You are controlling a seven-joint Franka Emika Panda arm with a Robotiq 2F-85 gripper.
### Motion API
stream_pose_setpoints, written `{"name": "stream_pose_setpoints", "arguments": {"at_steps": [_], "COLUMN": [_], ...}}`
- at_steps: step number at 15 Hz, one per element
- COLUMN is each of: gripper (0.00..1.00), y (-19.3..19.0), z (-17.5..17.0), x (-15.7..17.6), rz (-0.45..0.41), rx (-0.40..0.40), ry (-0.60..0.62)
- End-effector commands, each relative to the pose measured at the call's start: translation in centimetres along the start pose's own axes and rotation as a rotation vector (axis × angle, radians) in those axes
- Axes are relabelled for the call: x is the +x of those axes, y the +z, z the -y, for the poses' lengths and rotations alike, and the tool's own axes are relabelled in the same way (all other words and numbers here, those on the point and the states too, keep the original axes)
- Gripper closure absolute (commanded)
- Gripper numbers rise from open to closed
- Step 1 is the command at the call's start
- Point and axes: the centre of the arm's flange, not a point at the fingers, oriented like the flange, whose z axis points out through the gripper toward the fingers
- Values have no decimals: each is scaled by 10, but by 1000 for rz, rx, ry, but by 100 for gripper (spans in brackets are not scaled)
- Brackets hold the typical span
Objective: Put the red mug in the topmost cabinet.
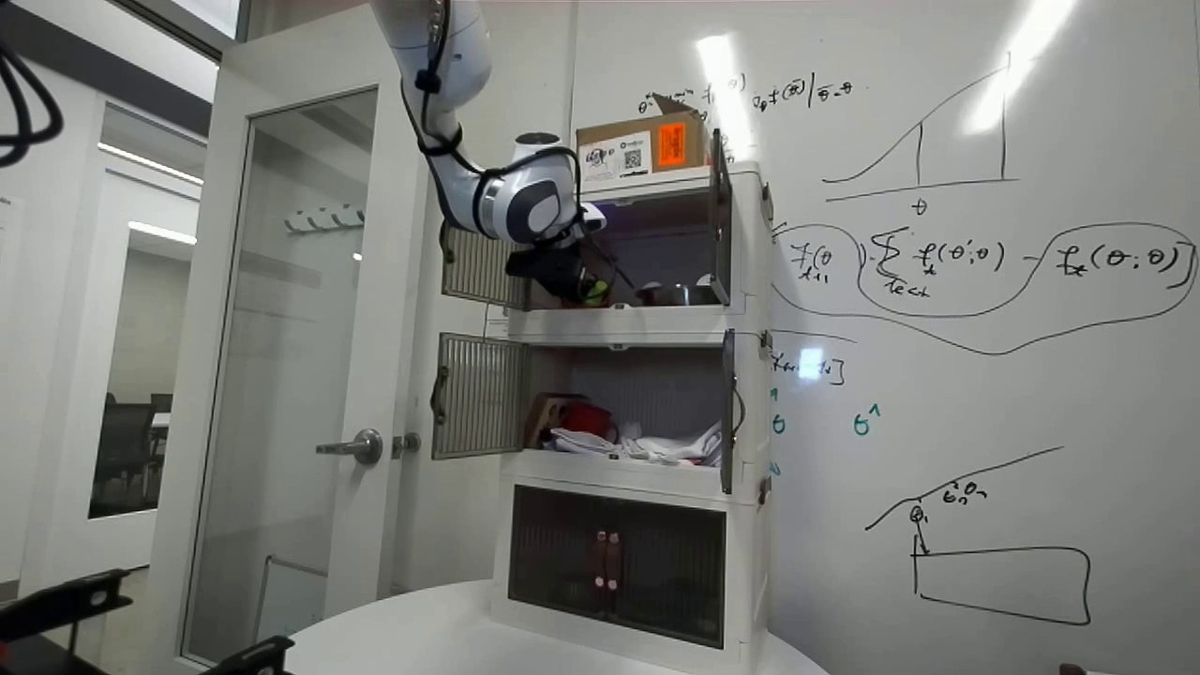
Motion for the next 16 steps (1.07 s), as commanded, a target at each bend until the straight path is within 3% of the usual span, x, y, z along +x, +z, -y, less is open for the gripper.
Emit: {"name": "stream_pose_setpoints", "arguments": {"at_steps": [1, 10, 11, 15, 16], "gripper": [70, 5, 1, 0, 25], "y": [20, 16, 15, 11, 10], "z": [8, 12, 12, 15, 16], "x": [23, 27, 27, 26, 25], "rz": [16, 26, 24, 13, 13], "rx": [-2, -12, -14, -25, -33], "ry": [-1, -33, -35, -47, -61]}}
